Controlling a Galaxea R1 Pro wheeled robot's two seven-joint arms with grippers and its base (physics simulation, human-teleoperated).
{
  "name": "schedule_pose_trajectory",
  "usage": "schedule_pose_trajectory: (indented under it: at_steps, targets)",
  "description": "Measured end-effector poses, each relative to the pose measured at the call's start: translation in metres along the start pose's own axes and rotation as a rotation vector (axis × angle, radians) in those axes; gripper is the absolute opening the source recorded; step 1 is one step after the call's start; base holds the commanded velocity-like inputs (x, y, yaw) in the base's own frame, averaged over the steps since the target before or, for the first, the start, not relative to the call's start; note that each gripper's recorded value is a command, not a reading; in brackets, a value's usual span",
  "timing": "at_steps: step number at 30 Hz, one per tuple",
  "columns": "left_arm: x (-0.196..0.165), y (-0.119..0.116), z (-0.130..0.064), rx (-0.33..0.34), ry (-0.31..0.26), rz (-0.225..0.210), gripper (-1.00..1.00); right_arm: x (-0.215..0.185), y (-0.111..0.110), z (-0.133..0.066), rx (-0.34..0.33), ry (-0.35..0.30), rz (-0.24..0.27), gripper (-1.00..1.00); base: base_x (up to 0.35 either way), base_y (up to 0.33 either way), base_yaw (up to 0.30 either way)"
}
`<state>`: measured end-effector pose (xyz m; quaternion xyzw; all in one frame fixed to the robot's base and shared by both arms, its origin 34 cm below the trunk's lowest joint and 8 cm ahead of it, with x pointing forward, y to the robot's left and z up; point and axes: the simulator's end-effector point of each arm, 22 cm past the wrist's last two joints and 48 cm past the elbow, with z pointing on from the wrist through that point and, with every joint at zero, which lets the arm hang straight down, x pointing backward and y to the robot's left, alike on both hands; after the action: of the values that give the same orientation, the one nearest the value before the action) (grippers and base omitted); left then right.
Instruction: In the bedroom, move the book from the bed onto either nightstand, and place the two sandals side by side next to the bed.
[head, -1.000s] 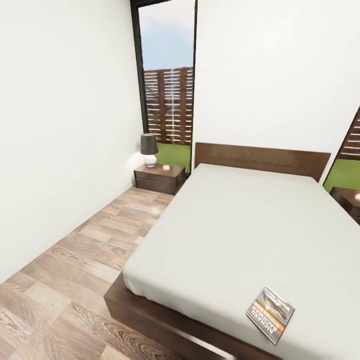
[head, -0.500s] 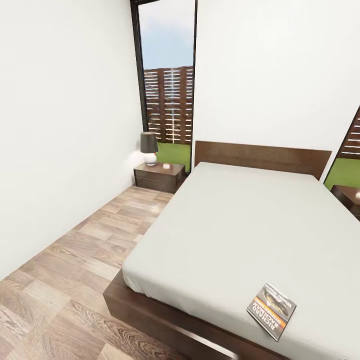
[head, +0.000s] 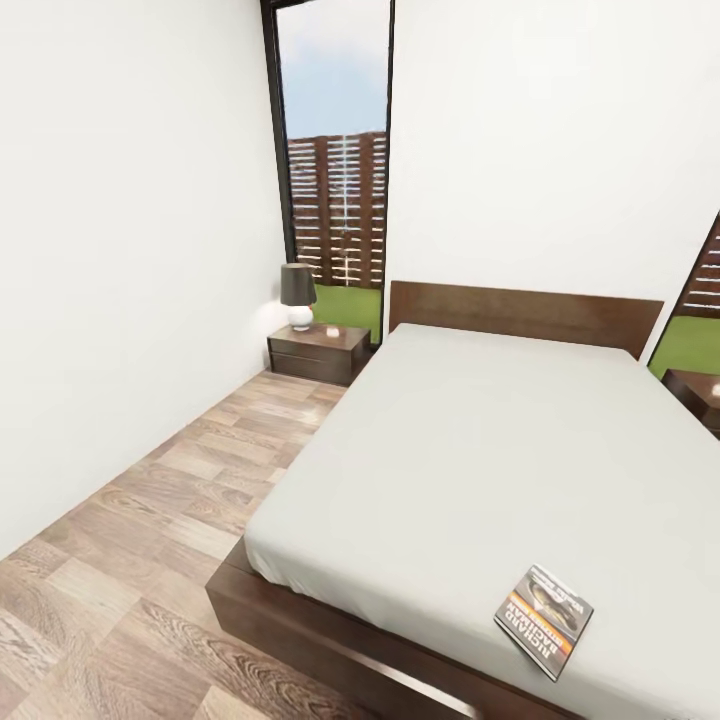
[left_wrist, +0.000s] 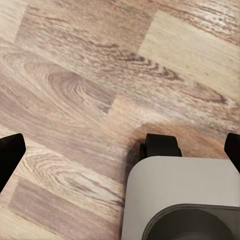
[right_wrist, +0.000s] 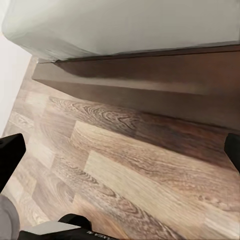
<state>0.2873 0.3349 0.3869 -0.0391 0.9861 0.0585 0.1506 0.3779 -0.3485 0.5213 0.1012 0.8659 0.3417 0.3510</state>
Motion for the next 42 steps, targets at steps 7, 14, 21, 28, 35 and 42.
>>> schedule_pose_trajectory:
  at_steps: [7, 14, 21, 28, 35, 42]
  targets:
    - [0.0, 0.0, 0.0, -0.001, 0.0, -0.001, 1.0, -0.012, 0.016, -0.02, -0.107, -0.055, 0.039, 1.0, 0.0, 0.0, 0.0]
    - [0.0, 0.0, 0.0, -0.001, 0.001, -0.001, 1.0, -0.012, 0.021, -0.036, -0.145, -0.089, 0.075, 1.0, 0.0, 0.0, 0.0]
    - [0.002, 0.0, 0.003, -0.001, 0.001, -0.001, 1.0, -0.01, 0.024, -0.041, -0.177, -0.098, 0.129, 1.0, 0.0, 0.0, 0.0]
    - [0.007, -0.001, 0.016, -0.002, 0.0, -0.003, 1.0, -0.002, 0.017, -0.037, -0.187, -0.096, 0.168, 1.0, 0.0, 0.0, 0.0]
    - [0.013, -0.003, 0.028, -0.001, 0.0, -0.002, 1.0, 0.007, 0.009, -0.031, -0.192, -0.096, 0.179, 1.0, 0.0, 0.0, 0.0]
    - [0.019, -0.004, 0.041, -0.001, 0.0, -0.002, 1.0, 0.016, 0.001, -0.025, -0.194, -0.098, 0.184, 1.0, 0.0, 0.0, 0.0]
